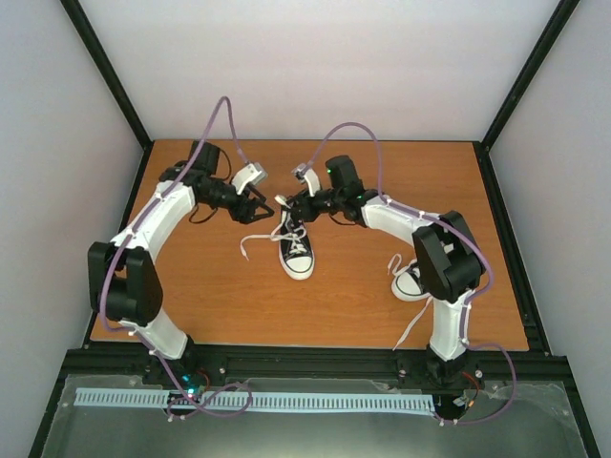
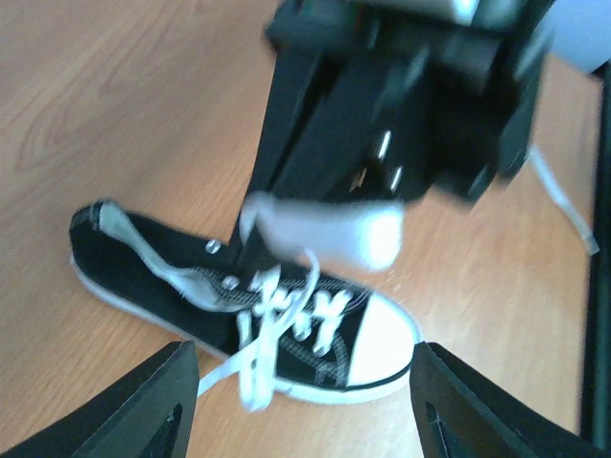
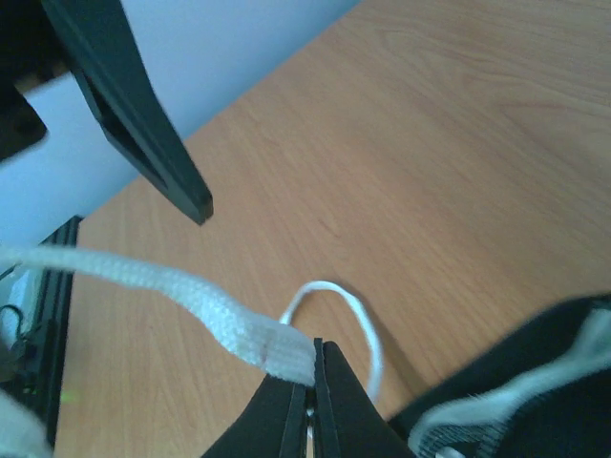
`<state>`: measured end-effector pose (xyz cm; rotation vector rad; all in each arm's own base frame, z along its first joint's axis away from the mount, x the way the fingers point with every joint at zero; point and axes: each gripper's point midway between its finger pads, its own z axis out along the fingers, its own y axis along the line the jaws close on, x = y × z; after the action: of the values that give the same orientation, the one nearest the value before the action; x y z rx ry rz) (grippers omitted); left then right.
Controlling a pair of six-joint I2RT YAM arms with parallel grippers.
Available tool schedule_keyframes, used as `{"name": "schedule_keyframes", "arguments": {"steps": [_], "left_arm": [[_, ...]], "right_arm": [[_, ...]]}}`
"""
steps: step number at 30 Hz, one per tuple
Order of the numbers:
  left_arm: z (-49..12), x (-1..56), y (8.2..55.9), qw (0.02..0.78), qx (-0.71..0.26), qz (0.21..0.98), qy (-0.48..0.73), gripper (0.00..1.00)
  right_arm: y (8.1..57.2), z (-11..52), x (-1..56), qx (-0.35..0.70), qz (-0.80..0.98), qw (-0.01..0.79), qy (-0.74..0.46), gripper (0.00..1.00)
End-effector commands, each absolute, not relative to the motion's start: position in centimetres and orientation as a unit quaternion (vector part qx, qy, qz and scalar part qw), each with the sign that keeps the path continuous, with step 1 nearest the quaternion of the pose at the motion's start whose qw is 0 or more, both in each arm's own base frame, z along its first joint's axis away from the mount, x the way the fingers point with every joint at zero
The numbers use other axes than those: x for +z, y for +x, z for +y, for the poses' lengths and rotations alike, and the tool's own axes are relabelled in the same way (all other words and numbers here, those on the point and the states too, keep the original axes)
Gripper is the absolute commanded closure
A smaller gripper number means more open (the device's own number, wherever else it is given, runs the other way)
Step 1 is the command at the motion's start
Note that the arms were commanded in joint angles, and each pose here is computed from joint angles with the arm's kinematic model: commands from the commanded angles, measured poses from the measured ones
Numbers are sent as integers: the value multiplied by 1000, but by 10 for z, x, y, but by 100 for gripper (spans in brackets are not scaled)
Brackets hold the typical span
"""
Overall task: Tie the shoes
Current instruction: Cross the shoelace with the shoelace.
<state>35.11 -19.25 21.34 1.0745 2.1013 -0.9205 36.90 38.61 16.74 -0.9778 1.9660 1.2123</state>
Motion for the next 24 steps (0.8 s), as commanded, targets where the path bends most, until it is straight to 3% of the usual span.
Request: {"name": "schedule_keyframes", "arguments": {"steps": [1,8,13,24], "left_arm": [[-180,149,356,273,-260,795,475,36],[-207,99,356,260,-174,749,583,32],[-213,81,364,262,-165,735,603,36],[-227,70,371,315,-127,693,635,62]], "right_arm": [[389,369,164,451,772,300,-331,97],[403,362,143,425,805,289,-297,97],[408,353,144,419,812,293,-281,97],[413,345,137,424,819,285,-261,97]]}}
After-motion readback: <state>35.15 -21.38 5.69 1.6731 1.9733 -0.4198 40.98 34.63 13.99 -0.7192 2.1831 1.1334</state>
